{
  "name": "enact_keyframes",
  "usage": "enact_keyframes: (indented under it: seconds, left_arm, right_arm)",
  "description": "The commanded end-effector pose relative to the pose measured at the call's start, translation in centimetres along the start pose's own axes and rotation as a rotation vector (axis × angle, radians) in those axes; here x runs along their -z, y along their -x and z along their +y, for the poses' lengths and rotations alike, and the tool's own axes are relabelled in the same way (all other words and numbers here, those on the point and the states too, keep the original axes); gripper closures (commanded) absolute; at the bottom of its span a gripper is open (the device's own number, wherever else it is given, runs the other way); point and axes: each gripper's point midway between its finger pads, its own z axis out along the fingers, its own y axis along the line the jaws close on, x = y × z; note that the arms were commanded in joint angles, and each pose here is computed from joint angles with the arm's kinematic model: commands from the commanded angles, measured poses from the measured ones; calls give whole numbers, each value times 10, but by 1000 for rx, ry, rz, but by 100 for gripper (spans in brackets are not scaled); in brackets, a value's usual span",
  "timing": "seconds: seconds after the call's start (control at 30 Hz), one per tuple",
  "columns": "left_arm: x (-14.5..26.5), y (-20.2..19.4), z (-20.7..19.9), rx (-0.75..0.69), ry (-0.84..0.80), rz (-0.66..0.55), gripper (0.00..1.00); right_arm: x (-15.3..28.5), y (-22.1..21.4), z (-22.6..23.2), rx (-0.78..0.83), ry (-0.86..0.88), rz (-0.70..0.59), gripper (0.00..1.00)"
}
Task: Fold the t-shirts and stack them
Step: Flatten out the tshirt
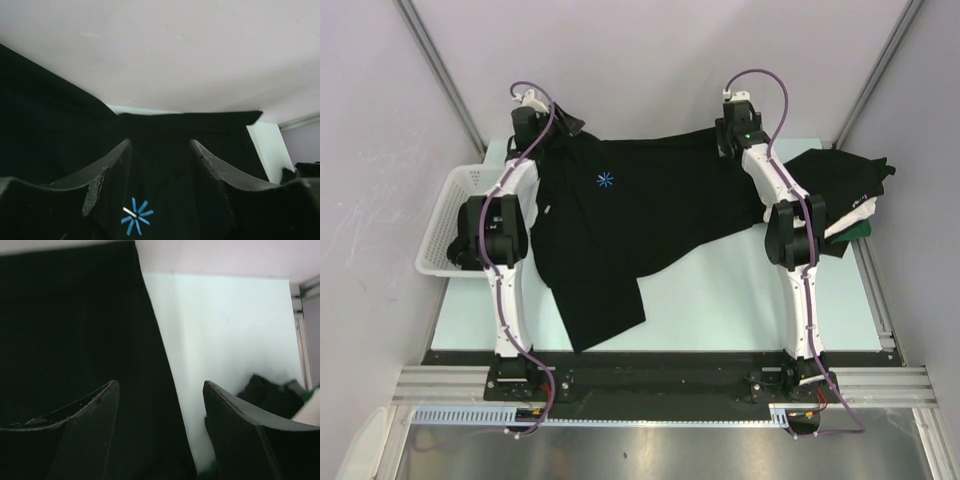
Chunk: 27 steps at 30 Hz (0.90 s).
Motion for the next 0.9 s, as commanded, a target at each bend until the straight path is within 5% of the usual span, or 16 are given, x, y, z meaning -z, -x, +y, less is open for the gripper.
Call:
enact_keyframes:
  seconds: [0.0,0.33,0.87]
  left_arm:
    - [32,12,-72,-34,-142,8,44]
    - [75,-16,-101,-16,-194,104,40]
    - [107,-24,-126,-27,-231,133,36]
  right_arm:
    - [49,6,-8,18,2,60,26]
    - [76,-62,20,29,1,313,26]
    - [71,-150,5,91,-119,579,23]
